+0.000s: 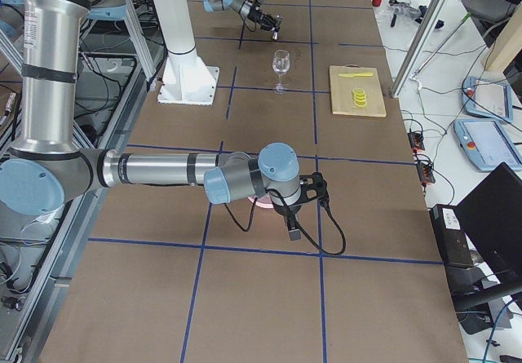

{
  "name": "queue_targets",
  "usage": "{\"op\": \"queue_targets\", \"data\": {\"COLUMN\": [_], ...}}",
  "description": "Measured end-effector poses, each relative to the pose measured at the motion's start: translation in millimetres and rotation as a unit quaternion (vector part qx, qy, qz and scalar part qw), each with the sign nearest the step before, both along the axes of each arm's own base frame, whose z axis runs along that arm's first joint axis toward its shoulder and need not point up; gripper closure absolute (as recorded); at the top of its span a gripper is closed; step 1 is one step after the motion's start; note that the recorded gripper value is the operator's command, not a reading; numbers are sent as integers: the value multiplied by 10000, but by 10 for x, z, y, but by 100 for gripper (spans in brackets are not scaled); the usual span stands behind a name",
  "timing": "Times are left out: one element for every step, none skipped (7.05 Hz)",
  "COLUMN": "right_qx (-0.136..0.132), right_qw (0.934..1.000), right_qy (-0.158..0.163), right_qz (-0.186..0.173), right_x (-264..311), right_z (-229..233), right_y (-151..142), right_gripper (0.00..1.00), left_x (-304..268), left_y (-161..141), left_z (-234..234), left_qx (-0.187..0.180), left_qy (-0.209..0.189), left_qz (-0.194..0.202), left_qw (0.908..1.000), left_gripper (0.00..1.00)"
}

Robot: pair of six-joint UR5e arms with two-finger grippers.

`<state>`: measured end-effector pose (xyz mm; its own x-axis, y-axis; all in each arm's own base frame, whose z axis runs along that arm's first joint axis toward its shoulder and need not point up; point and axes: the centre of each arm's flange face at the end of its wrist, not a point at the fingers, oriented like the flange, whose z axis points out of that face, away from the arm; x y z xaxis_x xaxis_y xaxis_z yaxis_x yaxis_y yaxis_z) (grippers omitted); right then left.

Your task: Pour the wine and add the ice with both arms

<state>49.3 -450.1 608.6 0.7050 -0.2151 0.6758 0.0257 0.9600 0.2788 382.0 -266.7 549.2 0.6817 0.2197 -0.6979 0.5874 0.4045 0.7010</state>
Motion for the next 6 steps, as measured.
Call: {"op": "queue_targets", "data": {"right_qx": [-2, -6, -8, -10, -12, -12], "right_qw": [10000, 10000, 10000, 10000, 10000, 10000], "right_qy": [1, 4, 6, 7, 7, 7], "right_qz": [0, 0, 0, 1, 2, 2], "right_x": [-1, -1, -1, 1, 1, 1], "right_z": [2, 6, 8, 10, 13, 13], "right_y": [0, 2, 4, 4, 5, 5], "right_gripper": [0, 0, 0, 0, 0, 0], "left_x": [9, 30, 56, 72, 78, 81], "left_y": [11, 22, 34, 45, 52, 53], "left_z": [-1, -14, -30, -37, -39, -40], "left_qx": [0, 3, 7, 9, 9, 10], "left_qy": [2, 16, 33, 39, 41, 41], "left_qz": [14, 31, 50, 66, 74, 77], "left_qw": [10000, 10000, 10000, 10000, 10000, 10000], "left_gripper": [98, 97, 95, 93, 91, 88]}}
